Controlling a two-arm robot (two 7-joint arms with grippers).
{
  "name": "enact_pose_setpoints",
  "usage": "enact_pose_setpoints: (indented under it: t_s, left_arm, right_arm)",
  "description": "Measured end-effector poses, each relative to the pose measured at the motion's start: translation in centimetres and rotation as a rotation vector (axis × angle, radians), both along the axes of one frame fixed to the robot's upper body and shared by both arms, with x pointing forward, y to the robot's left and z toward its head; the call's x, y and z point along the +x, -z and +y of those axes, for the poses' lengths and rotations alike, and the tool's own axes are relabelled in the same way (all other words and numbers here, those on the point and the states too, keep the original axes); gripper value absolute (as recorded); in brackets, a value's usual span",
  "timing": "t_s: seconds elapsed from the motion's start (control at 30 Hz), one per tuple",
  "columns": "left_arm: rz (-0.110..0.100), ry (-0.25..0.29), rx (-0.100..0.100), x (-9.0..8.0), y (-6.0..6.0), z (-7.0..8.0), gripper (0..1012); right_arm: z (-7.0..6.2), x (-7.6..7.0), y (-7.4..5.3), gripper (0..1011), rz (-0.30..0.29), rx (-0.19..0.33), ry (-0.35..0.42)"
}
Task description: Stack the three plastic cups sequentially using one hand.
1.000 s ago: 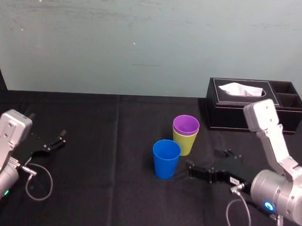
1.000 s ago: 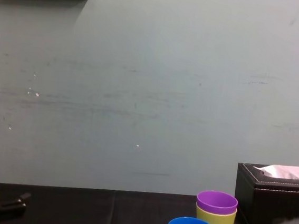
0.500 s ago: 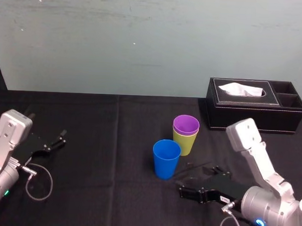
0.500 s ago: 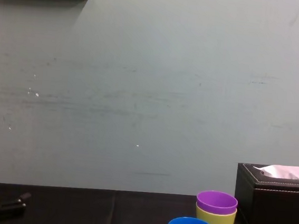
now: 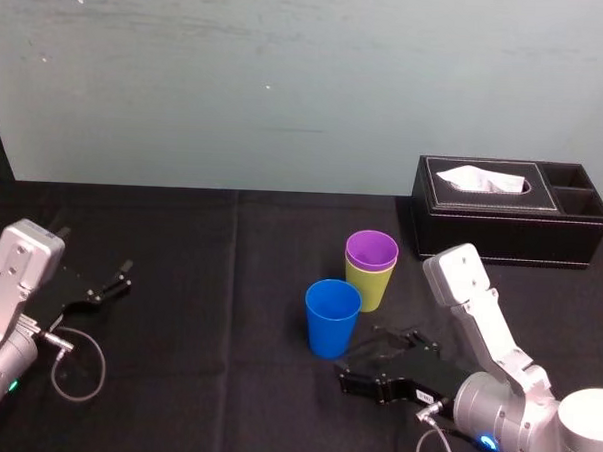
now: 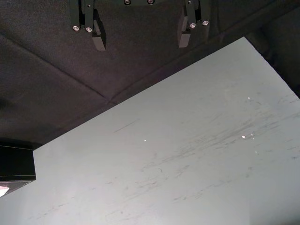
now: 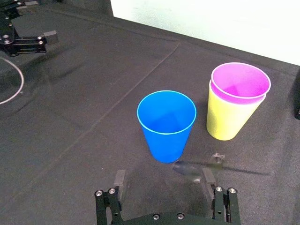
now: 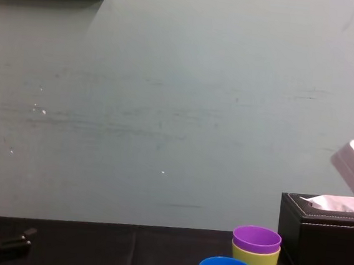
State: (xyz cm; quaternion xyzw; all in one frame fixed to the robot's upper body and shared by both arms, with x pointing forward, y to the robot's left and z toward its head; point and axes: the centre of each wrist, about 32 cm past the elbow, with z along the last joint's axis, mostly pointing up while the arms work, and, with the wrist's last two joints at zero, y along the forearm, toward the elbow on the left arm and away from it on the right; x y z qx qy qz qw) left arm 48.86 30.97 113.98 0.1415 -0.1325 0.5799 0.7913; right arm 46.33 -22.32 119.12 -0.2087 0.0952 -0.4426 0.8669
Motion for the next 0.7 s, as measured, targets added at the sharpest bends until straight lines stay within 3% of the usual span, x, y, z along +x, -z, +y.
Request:
enact_pose_setpoints:
  t_s: [0.7]
  left_arm:
    - [0.000,0.000,0.000,0.0,0.0,0.0,1000]
  right_arm:
    - [0.8,1.6,1.5,1002,-0.049,0.010,-0.006]
